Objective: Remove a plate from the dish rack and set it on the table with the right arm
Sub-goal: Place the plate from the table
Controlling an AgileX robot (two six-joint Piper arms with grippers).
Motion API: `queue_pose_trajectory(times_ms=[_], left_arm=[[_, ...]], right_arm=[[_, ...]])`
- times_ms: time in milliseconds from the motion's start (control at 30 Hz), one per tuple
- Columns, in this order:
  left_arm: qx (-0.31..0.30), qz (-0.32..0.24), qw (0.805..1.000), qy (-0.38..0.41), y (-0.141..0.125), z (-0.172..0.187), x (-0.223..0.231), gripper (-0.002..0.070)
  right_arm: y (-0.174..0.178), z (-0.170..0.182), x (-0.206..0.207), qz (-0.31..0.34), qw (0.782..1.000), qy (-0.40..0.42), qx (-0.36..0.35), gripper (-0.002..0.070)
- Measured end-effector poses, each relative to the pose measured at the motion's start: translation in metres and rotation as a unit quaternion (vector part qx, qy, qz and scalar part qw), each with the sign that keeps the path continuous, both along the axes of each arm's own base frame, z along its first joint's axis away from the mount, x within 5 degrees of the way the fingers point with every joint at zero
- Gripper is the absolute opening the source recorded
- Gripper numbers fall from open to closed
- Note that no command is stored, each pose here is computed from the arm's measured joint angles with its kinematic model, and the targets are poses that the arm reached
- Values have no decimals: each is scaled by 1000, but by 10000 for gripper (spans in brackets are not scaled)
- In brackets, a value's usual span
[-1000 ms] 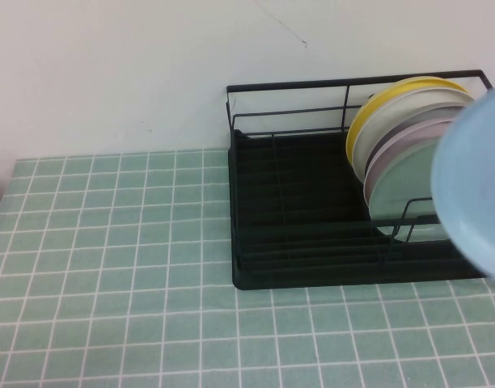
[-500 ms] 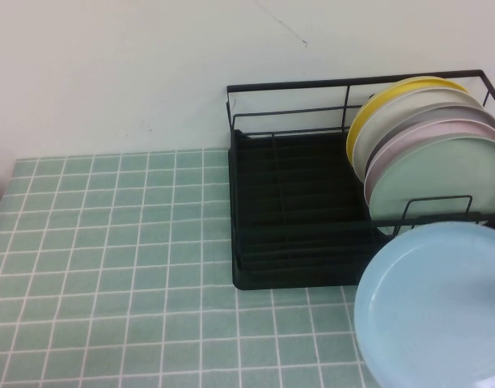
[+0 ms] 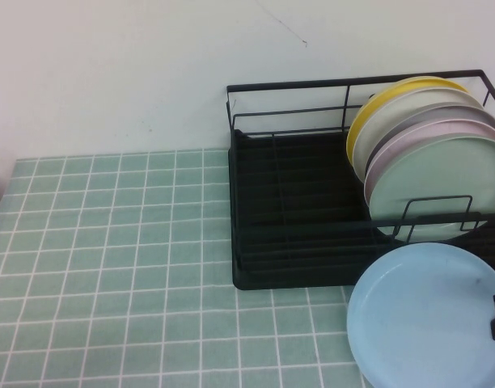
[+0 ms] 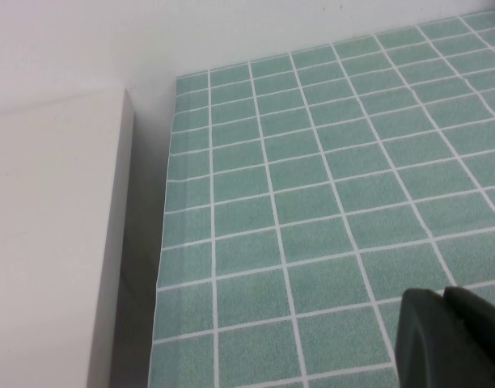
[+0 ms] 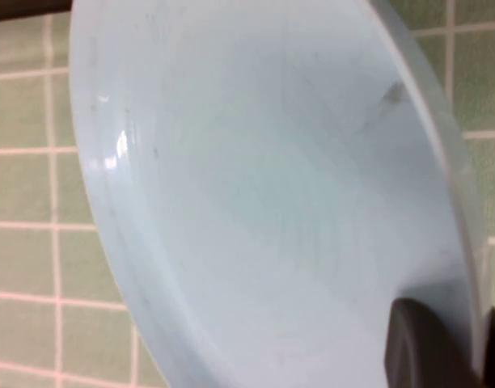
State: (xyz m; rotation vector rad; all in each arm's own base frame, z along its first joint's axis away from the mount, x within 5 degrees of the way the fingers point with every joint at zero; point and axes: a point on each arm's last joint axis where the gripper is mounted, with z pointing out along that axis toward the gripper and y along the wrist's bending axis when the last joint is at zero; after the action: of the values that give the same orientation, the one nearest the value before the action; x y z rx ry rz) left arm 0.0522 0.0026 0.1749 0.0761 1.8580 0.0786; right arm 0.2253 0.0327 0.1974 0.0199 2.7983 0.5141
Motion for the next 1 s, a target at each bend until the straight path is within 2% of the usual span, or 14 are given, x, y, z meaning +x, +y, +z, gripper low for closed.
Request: queue_pose_trajectory(times_ms=[367, 433, 633, 733, 867, 933, 1000], left_arm=[[0, 0, 1000, 0, 0, 0, 0, -3], [0, 0, 1000, 0, 0, 0, 0, -3], [0, 0, 1000, 0, 0, 0, 0, -3], [0, 0, 1000, 0, 0, 0, 0, -3], [0, 0, 1000, 0, 0, 0, 0, -3], [0, 0, 1000, 0, 0, 0, 0, -3], [0, 0, 1000, 0, 0, 0, 0, -3]], right_arm=[[-2, -21, 13, -16, 1000, 10, -10, 88], [-3, -21, 14, -18, 1000, 6, -13, 130], [-5, -22, 16, -26, 999, -3, -20, 367], [-6, -19, 14, -23, 999, -3, -30, 410], [-7, 1, 3, -7, 999, -26, -43, 393], [-8, 15, -6, 8, 998, -43, -51, 341], [-8, 31, -19, 25, 996, -60, -59, 252]])
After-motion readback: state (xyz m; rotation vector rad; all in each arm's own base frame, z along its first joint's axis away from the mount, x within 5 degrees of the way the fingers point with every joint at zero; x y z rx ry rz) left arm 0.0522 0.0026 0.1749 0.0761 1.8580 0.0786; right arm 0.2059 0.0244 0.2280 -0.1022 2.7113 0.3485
